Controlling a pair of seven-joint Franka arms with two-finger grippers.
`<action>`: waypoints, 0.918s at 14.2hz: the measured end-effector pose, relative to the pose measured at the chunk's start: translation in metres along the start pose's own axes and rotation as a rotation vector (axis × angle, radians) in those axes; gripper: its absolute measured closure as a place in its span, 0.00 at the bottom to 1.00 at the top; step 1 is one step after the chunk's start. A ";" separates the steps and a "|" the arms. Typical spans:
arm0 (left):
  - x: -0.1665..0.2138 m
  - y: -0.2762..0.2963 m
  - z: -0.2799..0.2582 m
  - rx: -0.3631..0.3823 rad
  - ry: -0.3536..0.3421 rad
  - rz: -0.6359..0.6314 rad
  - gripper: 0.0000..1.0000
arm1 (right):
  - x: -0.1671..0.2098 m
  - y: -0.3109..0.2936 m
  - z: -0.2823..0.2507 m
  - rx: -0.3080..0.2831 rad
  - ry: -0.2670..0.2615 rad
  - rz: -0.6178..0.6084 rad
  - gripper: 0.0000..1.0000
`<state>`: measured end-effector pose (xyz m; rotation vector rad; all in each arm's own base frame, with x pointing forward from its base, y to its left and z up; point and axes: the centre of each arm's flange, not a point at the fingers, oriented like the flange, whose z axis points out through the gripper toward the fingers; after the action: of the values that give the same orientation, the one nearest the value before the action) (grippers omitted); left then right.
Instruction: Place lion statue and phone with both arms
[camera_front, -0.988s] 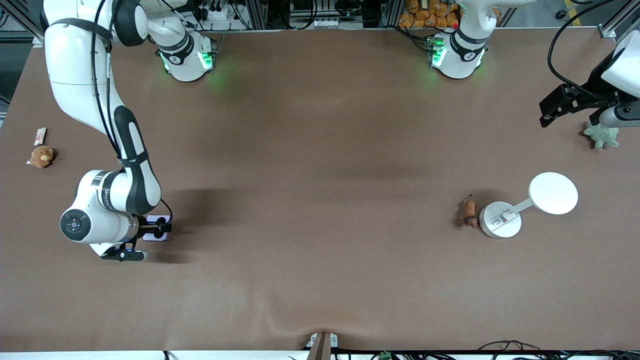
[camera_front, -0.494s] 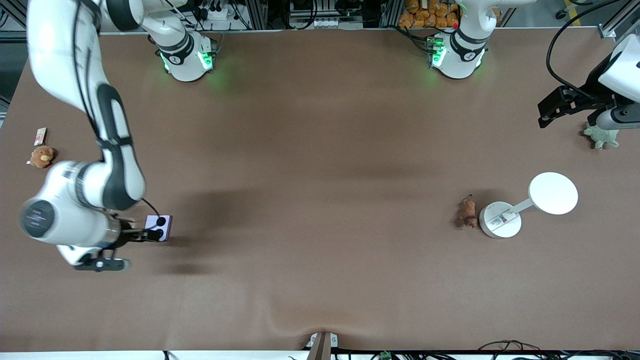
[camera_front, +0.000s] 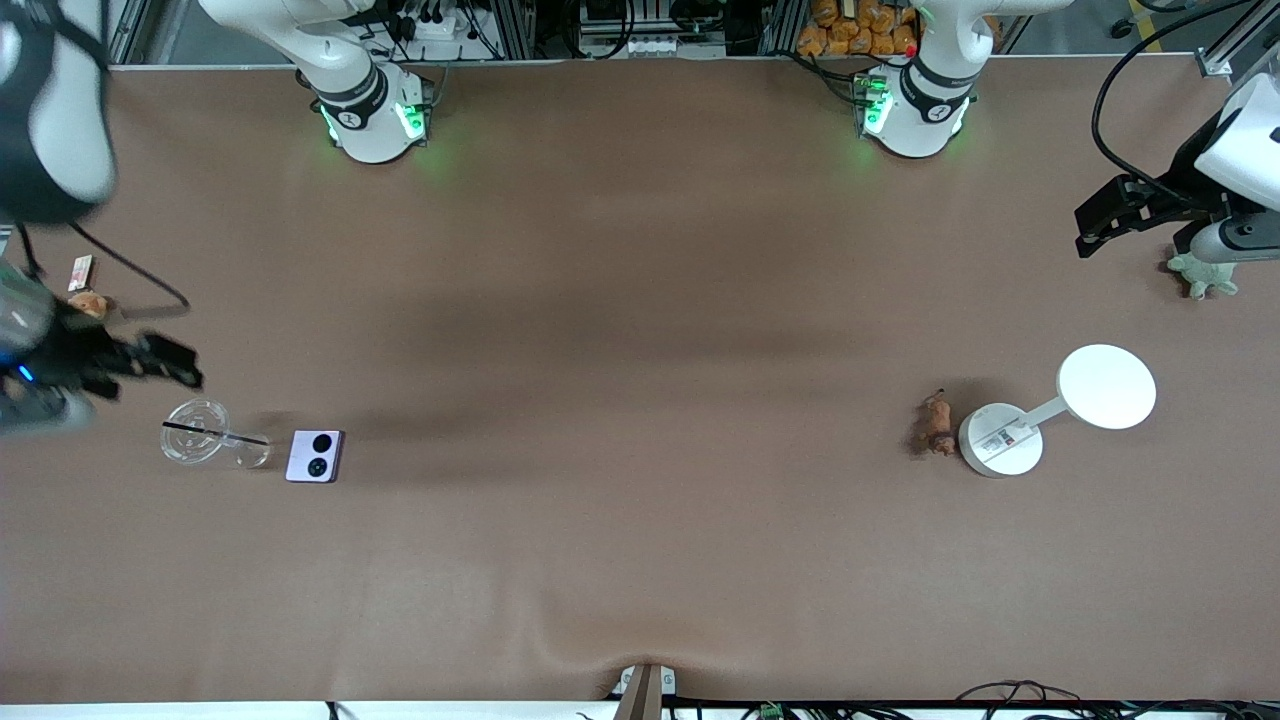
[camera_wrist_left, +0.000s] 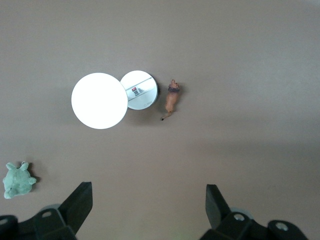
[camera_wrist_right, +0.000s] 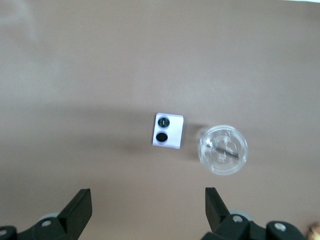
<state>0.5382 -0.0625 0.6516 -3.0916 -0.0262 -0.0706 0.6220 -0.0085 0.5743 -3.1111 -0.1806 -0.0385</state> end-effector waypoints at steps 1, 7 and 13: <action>0.000 0.000 0.001 0.000 -0.002 0.000 0.00 | -0.014 -0.002 -0.014 0.005 -0.020 0.001 0.00; -0.001 0.000 0.004 0.001 -0.009 0.001 0.00 | -0.062 -0.007 -0.045 0.020 -0.111 0.090 0.00; -0.002 0.005 0.004 -0.038 -0.015 0.003 0.00 | -0.074 -0.008 -0.061 -0.002 -0.094 0.092 0.00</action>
<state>0.5368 -0.0677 0.6472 -3.1304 -0.0215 -0.0489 0.5461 -0.0112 0.6336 -3.1203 -0.0391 0.1101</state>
